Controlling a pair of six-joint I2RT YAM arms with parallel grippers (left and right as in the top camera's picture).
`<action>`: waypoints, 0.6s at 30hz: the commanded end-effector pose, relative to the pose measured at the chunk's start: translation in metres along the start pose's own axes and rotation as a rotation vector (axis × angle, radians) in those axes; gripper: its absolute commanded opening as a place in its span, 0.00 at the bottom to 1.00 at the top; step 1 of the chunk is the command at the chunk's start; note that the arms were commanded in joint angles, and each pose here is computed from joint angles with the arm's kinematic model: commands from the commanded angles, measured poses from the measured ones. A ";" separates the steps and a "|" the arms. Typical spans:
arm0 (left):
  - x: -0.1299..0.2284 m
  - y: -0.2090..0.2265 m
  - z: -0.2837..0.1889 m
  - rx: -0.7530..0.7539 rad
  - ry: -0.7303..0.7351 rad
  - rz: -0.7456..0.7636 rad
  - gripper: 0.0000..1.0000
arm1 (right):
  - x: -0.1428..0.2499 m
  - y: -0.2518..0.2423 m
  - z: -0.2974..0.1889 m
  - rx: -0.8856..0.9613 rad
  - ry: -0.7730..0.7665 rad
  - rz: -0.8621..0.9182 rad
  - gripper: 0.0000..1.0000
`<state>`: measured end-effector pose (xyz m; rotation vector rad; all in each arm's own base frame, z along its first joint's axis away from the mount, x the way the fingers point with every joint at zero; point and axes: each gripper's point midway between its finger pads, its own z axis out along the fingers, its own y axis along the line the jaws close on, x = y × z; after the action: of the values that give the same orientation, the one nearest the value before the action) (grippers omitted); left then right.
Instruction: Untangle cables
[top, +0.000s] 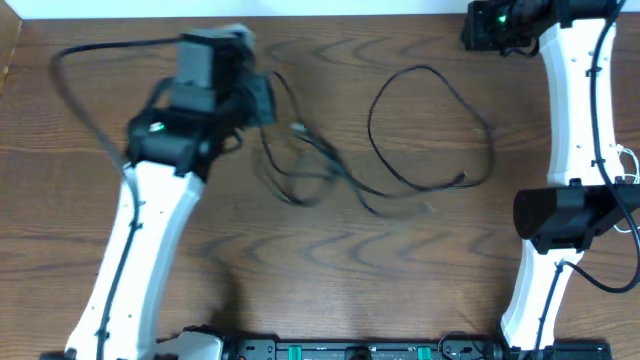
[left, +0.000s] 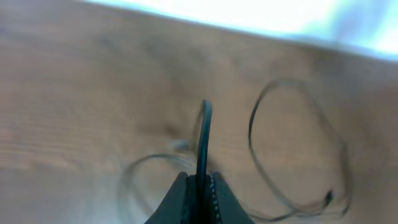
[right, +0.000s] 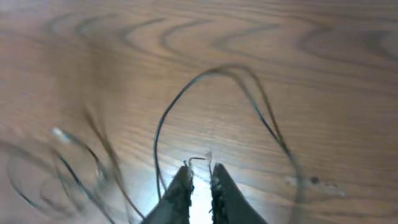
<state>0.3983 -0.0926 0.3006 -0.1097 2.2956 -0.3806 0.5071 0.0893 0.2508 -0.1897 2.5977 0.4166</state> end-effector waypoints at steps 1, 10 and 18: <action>-0.038 -0.002 -0.019 0.103 -0.131 -0.007 0.07 | 0.007 0.040 0.009 -0.109 0.024 -0.121 0.29; -0.092 -0.066 -0.059 0.459 -0.341 0.022 0.07 | 0.014 0.123 0.013 -0.445 -0.015 -0.360 0.60; -0.125 -0.077 -0.083 0.555 -0.439 -0.156 0.07 | 0.032 0.151 0.041 -0.566 -0.002 -0.452 0.64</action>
<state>0.4310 -0.1202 0.4355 -0.0060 1.7521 -0.8437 0.4818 0.2202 0.2415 -0.8153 2.3453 0.8578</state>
